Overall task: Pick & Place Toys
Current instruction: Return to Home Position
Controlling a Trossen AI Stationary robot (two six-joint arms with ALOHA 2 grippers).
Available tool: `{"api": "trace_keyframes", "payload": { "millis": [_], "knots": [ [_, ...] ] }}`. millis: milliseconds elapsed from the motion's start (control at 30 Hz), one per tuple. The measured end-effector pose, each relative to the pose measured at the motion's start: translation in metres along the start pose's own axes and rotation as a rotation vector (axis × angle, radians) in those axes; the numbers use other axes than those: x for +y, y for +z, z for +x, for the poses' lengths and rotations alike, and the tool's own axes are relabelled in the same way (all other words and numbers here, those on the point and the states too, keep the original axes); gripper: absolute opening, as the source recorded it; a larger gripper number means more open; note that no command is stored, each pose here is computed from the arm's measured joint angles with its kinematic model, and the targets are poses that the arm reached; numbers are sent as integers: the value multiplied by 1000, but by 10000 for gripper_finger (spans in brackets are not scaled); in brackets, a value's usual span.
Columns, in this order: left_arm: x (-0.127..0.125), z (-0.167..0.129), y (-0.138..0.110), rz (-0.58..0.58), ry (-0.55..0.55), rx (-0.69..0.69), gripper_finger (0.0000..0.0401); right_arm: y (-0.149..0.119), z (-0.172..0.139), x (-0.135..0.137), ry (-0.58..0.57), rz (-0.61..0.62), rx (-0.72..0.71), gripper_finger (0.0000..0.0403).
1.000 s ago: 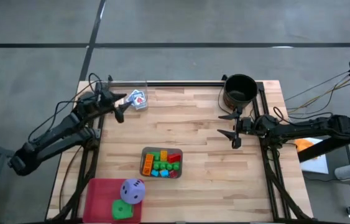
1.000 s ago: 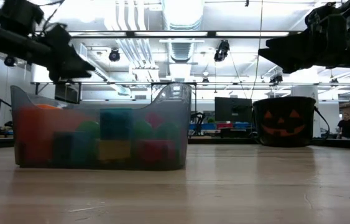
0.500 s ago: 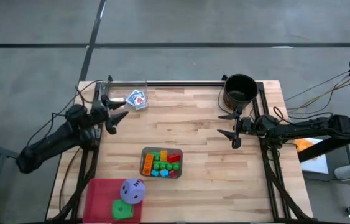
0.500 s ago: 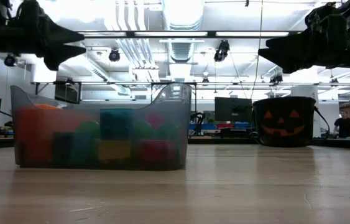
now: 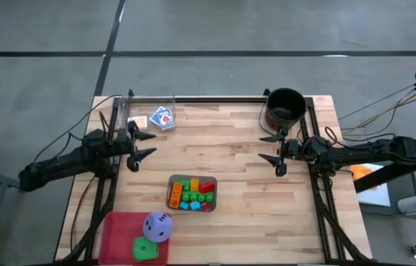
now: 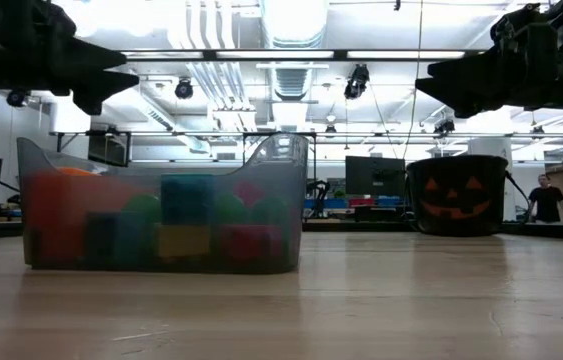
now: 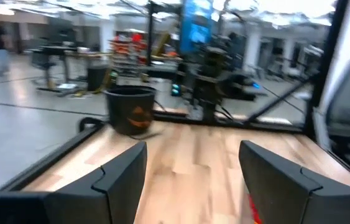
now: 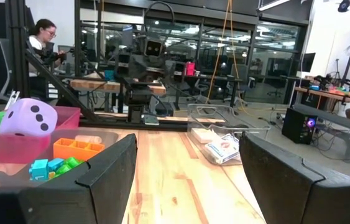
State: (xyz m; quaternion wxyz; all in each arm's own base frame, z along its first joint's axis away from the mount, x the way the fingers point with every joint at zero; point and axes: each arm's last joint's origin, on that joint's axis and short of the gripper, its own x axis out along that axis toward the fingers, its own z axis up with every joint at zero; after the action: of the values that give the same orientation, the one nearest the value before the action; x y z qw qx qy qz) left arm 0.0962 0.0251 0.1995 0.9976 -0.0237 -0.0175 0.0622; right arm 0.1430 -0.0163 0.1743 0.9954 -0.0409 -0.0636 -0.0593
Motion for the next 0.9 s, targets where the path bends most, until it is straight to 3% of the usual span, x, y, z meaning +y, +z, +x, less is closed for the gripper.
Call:
{"api": "trace_keyframes", "payload": {
  "millis": [333,900],
  "knots": [
    [-19,0,-8,55,-192,72,260,0,0,0,0,0,0,281],
    [-19,1,-9,-53,-181,99,260,0,0,0,0,0,0,281]
  ]
}}
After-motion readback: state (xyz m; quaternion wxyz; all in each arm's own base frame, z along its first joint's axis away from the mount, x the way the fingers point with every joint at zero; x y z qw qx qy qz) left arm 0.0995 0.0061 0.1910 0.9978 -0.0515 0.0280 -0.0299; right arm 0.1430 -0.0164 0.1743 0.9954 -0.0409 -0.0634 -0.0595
